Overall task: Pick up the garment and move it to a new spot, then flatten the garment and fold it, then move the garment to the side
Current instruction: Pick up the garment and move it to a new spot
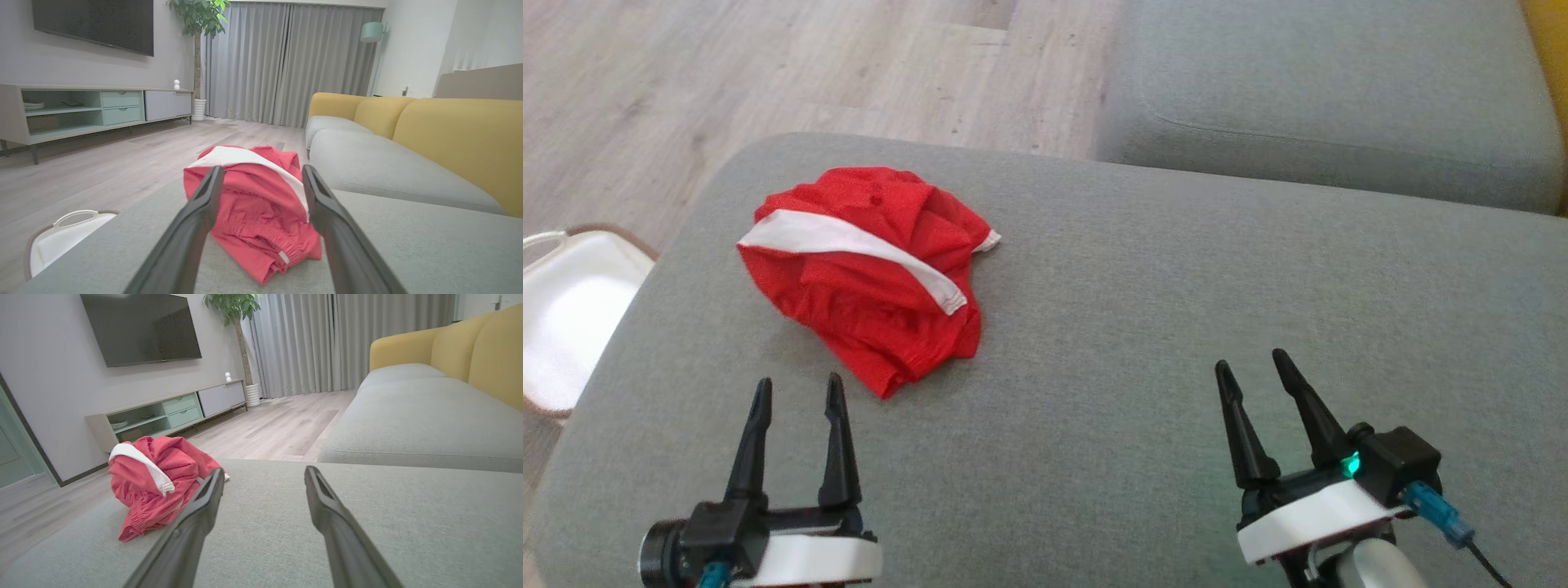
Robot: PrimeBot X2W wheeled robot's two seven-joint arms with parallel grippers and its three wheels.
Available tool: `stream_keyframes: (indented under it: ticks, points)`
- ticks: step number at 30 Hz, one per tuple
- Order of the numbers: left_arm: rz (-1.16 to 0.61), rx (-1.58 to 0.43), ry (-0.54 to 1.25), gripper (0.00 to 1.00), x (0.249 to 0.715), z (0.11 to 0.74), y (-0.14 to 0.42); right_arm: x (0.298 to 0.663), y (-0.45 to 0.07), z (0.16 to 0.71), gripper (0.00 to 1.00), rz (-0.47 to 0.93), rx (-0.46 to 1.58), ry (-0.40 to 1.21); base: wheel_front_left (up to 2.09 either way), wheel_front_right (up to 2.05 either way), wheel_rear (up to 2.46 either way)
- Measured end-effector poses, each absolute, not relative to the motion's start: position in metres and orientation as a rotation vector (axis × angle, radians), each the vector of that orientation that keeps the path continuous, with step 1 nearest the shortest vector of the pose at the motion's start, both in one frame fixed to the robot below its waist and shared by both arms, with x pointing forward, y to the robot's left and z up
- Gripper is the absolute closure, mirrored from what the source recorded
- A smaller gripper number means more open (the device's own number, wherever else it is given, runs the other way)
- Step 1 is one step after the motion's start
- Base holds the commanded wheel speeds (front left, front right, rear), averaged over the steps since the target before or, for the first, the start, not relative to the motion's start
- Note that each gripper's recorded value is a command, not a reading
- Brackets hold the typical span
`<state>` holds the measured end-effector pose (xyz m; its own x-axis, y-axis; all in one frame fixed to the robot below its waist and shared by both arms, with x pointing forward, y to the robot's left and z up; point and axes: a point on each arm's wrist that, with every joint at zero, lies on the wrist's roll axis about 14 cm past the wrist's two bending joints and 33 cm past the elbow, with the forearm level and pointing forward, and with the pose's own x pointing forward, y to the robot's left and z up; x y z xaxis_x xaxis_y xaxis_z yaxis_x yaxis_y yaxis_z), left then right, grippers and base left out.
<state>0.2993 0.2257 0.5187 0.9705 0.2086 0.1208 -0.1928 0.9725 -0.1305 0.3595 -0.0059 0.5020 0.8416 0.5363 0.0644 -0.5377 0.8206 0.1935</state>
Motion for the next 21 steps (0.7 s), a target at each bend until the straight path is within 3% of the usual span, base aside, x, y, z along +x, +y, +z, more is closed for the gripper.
stream_keyframes:
  ticks: [10,15,21]
  points:
    - [0.224,-0.043,-0.102,0.0,0.302,0.512,0.247,0.361,0.003,0.489,0.0,0.597,0.225,0.036,0.0,0.0,0.0]
    - [0.148,0.054,-0.089,0.0,0.332,0.518,0.258,0.369,-0.004,0.481,0.0,0.568,0.231,0.053,0.0,0.0,0.0]
    - [0.01,0.232,0.049,0.0,0.392,0.516,0.268,0.388,-0.019,0.473,0.0,0.517,0.229,0.061,0.0,0.0,0.0]
